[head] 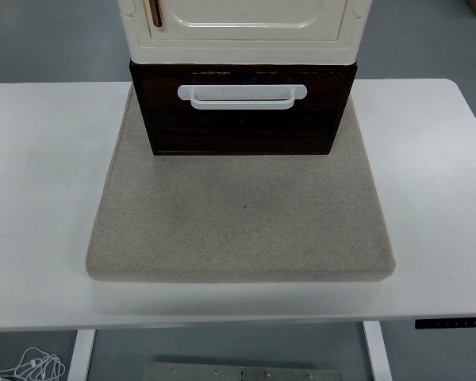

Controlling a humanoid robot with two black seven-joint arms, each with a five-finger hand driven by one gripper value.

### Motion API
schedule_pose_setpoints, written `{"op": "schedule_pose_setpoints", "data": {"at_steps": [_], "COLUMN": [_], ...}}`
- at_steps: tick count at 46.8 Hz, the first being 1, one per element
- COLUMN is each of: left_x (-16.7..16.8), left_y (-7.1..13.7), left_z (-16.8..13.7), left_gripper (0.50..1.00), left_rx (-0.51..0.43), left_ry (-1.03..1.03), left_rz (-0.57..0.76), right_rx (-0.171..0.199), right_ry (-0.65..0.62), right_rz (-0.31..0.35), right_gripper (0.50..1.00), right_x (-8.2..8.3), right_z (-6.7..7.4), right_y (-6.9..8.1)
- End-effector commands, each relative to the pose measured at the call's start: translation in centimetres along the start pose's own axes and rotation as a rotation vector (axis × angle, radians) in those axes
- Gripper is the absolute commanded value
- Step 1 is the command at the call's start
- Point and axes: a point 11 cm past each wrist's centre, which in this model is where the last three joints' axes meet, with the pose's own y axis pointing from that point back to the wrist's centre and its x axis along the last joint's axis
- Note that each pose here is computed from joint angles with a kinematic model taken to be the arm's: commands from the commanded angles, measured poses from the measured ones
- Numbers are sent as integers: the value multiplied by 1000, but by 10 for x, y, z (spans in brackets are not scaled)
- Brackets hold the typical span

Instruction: Open the drawer under the combination cabinet

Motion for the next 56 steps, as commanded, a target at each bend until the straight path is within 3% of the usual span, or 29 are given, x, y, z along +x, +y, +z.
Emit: {"op": "schedule_pose_setpoints", "data": {"at_steps": [1,17,29,42,48,56], "left_x": [-28,-142,-206,-216,-209,-212], "left_y": [-1,21,68,132,144,153], "left_z": [5,-35,-109,-191,-212,-228], "left_gripper": [1000,1000,1000,1000,1000,1000], "left_rx": [13,172,381,624,755,826], "left_ry": [-50,-223,-325,-540,-620,-659], "left_rz": [-85,-442,-692,-851,-816,-780], "right_rx": [0,0,0,0,0,0], "right_ry": [0,0,0,0,0,0], "right_rz": [0,0,0,0,0,0], "right_gripper": [926,928,926,926,928,928], "right_x": [0,0,0,0,0,0], "right_z": [0,0,0,0,0,0], "right_y": [0,0,0,0,0,0]}}
